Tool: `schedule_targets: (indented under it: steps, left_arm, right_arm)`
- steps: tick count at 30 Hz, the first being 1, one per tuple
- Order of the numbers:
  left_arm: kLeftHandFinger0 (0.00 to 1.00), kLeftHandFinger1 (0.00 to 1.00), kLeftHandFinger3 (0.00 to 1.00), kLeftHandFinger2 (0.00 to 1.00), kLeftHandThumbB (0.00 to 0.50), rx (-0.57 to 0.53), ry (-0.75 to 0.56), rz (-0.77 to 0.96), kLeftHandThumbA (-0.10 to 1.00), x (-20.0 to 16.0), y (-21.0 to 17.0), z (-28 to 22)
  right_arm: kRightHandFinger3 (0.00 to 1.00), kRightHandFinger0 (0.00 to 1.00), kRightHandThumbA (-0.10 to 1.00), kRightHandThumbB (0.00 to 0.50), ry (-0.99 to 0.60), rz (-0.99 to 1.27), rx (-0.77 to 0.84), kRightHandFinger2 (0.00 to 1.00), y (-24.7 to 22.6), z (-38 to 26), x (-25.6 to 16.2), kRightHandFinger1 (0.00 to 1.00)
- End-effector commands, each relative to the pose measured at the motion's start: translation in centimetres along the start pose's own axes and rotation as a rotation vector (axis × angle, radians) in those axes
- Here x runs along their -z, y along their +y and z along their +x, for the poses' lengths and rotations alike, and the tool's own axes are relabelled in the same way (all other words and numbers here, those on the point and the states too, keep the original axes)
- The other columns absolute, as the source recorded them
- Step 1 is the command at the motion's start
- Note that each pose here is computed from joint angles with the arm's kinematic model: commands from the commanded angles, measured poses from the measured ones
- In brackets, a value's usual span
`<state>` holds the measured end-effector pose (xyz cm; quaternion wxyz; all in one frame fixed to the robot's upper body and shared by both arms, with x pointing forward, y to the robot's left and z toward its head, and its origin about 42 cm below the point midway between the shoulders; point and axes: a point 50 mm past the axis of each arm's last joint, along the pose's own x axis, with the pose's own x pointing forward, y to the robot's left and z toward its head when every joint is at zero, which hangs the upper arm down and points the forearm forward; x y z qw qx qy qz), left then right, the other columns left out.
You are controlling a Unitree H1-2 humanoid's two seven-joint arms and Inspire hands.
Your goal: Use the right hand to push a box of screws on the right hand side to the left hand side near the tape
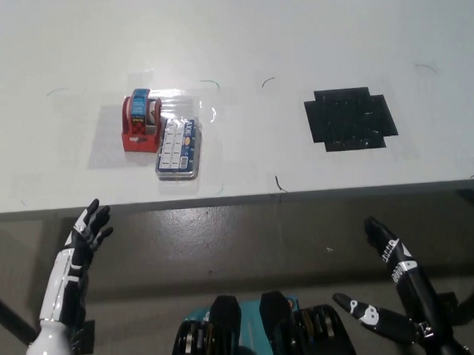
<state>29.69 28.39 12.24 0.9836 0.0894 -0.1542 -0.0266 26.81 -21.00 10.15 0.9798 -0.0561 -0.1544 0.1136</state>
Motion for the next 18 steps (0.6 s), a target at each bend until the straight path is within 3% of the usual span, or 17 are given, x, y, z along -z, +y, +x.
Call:
schedule_targets:
  steps: [1, 8, 16, 18]
  left_arm:
    - [1.0, 1.0, 1.0, 1.0, 0.123, 0.022, -0.033, 0.025, 1.0, -0.3, 0.32, 0.25]
    - [1.0, 1.0, 1.0, 1.0, 0.136, 0.026, -0.024, 0.015, 1.0, 0.06, 0.26, -0.13]
    - [1.0, 1.0, 1.0, 1.0, 0.07, 0.058, -0.013, 0.07, 0.89, 0.0, 0.56, 0.15]
    - [1.0, 1.0, 1.0, 1.0, 0.074, 0.059, -0.01, 0.071, 0.88, 0.04, 0.55, 0.21]
  right_arm:
    - [1.0, 1.0, 0.86, 0.224, -0.069, 0.004, 0.013, 1.0, -0.56, 0.98, -1.19, 1.0]
    - [1.0, 1.0, 0.81, 0.211, -0.076, 0.016, 0.029, 1.0, -0.8, 1.2, -1.33, 1.0]
    - [1.0, 1.0, 0.8, 0.207, -0.074, 0.0, 0.029, 1.0, -0.88, 1.5, -1.32, 1.0]
    - [1.0, 1.0, 0.79, 0.209, -0.074, -0.001, 0.031, 1.0, -0.9, 1.54, -1.3, 1.0]
